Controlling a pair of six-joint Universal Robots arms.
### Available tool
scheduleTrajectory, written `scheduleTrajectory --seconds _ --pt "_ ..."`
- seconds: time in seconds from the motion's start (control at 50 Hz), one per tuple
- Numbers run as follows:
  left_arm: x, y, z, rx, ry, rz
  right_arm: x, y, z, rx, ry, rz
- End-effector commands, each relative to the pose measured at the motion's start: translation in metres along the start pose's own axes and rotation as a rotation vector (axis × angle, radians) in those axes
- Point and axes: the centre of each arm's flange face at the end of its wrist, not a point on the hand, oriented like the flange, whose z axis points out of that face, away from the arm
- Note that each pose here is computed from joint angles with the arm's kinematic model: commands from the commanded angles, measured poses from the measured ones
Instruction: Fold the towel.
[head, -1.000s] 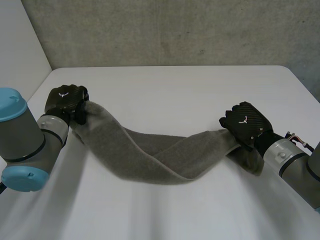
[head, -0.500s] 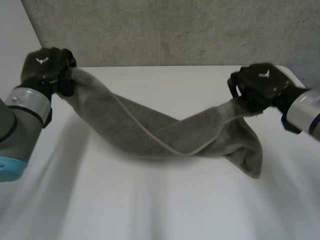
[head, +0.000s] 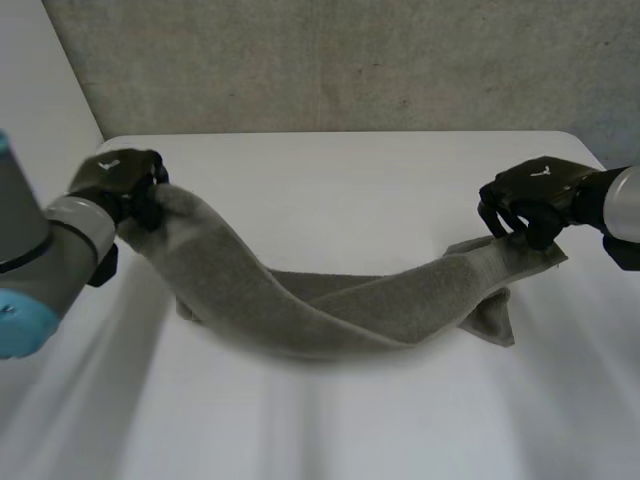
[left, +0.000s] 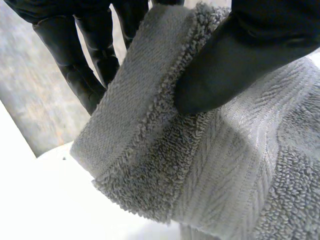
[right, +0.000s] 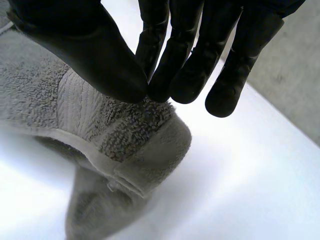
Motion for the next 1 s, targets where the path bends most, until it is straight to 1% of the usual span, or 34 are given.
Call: scheduleTrajectory --seconds 0.02,0.04,0.06,0.08,0.1,0.12,0.14,0.16,0.2,0.22,0.24,0.26,0.3,0.42,0.46,0.48,0.52,0.54,0.58,0.6,0.62,0.64,0.68,0.7,0.72,0.74,0.8,0.84,0.86,0.9,0.92,0.94,0.96,1.0 --pt "0.003 -0.024 0.033 0.096 0.008 0.037 0.022 -0.024 0.034 0.167 0.132 -0.027" --pt "0.004 -0.041 0.036 0.168 0.005 0.034 0.025 -0.038 0.039 0.261 0.181 -0.041" --pt "0.004 -0.042 0.036 0.168 0.005 0.034 0.025 -0.038 0.039 0.262 0.181 -0.041" --pt "0.005 -0.061 0.037 0.260 0.004 0.028 0.030 -0.052 0.042 0.364 0.235 -0.054" --pt "0.005 -0.061 0.037 0.261 0.004 0.028 0.030 -0.052 0.042 0.365 0.236 -0.054" --pt "0.005 -0.082 0.036 0.373 -0.003 0.021 0.037 -0.068 0.040 0.476 0.302 -0.064" --pt "0.007 -0.105 0.031 0.492 -0.001 0.008 0.046 -0.085 0.030 0.597 0.387 -0.073" --pt "0.007 -0.105 0.031 0.494 -0.001 0.008 0.046 -0.085 0.030 0.598 0.388 -0.073" --pt "0.003 -0.146 0.014 0.719 -0.008 -0.043 0.054 -0.117 -0.006 0.813 0.523 -0.076" --pt "0.003 -0.146 0.014 0.720 -0.008 -0.044 0.054 -0.117 -0.006 0.814 0.524 -0.076" --pt "0.001 -0.158 0.007 0.785 -0.001 -0.075 0.055 -0.125 -0.022 0.883 0.561 -0.075" --pt "0.001 -0.158 0.007 0.786 -0.001 -0.075 0.055 -0.125 -0.022 0.884 0.562 -0.074" --pt "-0.004 -0.168 -0.002 0.817 0.003 -0.129 0.056 -0.127 -0.034 0.921 0.572 -0.051" --pt "-0.014 -0.149 0.004 0.740 0.000 -0.170 0.048 -0.119 -0.031 0.856 0.509 -0.025" --pt "-0.024 -0.121 0.011 0.637 -0.027 -0.176 0.038 -0.108 -0.025 0.776 0.429 -0.010" --pt "-0.024 -0.120 0.011 0.636 -0.027 -0.176 0.037 -0.108 -0.025 0.776 0.428 -0.010" --pt "-0.024 -0.084 0.015 0.518 -0.030 -0.173 0.022 -0.087 -0.012 0.661 0.311 0.033" --pt "-0.024 -0.083 0.015 0.518 -0.030 -0.173 0.022 -0.087 -0.012 0.661 0.311 0.033" --pt "-0.021 -0.045 0.017 0.407 -0.016 -0.163 0.004 -0.057 0.004 0.545 0.214 0.072" --pt "-0.021 -0.045 0.017 0.406 -0.016 -0.163 0.004 -0.057 0.004 0.545 0.213 0.072" --pt "-0.020 -0.022 0.020 0.342 -0.006 -0.163 -0.005 -0.043 0.012 0.500 0.182 0.073" --pt "-0.020 -0.021 0.020 0.342 -0.006 -0.163 -0.005 -0.042 0.013 0.500 0.182 0.073" --pt "-0.016 0.018 0.027 0.232 0.017 -0.163 -0.020 -0.014 0.025 0.407 0.147 0.054" --pt "-0.016 0.018 0.027 0.232 0.017 -0.163 -0.020 -0.014 0.025 0.407 0.147 0.054" --pt "-0.013 0.032 0.028 0.189 0.027 -0.156 -0.028 0.001 0.031 0.357 0.131 0.042" --pt "-0.012 0.043 0.029 0.156 0.030 -0.137 -0.036 0.014 0.037 0.314 0.113 0.023" --pt "-0.012 0.052 0.031 0.128 0.024 -0.102 -0.044 0.025 0.043 0.276 0.091 0.006" --pt "-0.013 0.065 0.028 0.071 0.017 -0.004 -0.050 0.042 0.048 0.220 0.075 -0.003" --pt "-0.013 0.065 0.028 0.071 0.017 -0.003 -0.050 0.042 0.048 0.220 0.075 -0.003" --pt "-0.017 0.072 0.024 0.036 0.008 0.094 -0.054 0.051 0.048 0.194 0.061 0.004" --pt "-0.017 0.072 0.024 0.036 0.008 0.094 -0.054 0.051 0.048 0.194 0.061 0.004" --pt "-0.020 0.074 0.023 0.026 0.001 0.130 -0.056 0.054 0.047 0.187 0.054 0.006" --pt "-0.020 0.074 0.023 0.026 0.001 0.130 -0.056 0.054 0.047 0.187 0.054 0.006" --pt "-0.022 0.067 0.016 0.039 -0.005 0.187 -0.059 0.056 0.047 0.178 0.047 0.011"
